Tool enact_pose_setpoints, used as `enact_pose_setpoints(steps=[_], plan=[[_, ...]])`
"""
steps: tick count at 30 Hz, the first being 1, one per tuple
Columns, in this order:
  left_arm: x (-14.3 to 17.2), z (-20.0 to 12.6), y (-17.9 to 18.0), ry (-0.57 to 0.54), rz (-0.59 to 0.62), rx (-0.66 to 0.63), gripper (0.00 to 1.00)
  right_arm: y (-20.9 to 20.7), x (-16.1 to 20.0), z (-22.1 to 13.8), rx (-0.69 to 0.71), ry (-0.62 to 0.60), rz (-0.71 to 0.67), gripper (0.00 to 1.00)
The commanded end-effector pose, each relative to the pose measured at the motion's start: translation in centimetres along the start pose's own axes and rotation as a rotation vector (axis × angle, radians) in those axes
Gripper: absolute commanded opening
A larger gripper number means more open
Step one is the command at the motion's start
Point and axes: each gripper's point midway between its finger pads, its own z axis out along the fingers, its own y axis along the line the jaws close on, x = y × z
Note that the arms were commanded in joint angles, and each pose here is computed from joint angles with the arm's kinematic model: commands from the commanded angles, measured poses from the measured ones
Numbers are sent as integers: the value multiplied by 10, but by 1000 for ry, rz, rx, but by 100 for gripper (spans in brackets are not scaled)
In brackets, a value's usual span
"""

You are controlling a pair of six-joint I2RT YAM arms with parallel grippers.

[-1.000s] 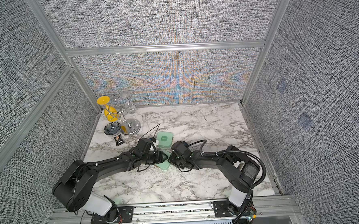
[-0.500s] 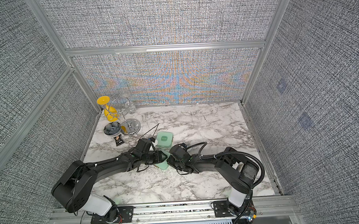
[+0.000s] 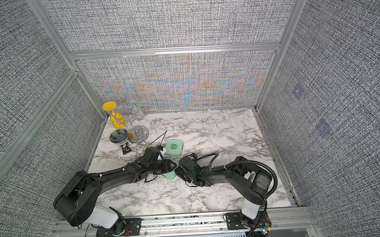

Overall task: Organize nail clipper sets
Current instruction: Close the storage box at the center of the board, then reset both arms

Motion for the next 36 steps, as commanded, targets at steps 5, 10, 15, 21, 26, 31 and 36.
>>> enact_pose_setpoints(steps=[5,10,15,21,26,31,36], plan=[[8,-29,16,33,35,-175,52,-25,-44,-65,229,-102,-244,34],[-68,-115,-6,-309,182,-333,53,-16,-116,-165,464,-347,-685,41],[-129,-243,22,-771,144,-620,56,-26,-170,-229,510,-589,-840,46],[-129,-336,80,-1174,85,-820,65,-63,-203,-262,468,-899,-863,67],[-108,-337,112,-1271,193,-951,64,-104,-205,-251,443,-953,-828,70],[-104,-291,169,-1203,152,-949,64,-142,-221,-234,462,-954,-706,71],[-122,-252,204,-1124,164,-965,64,-138,-248,-228,444,-1021,-713,71]])
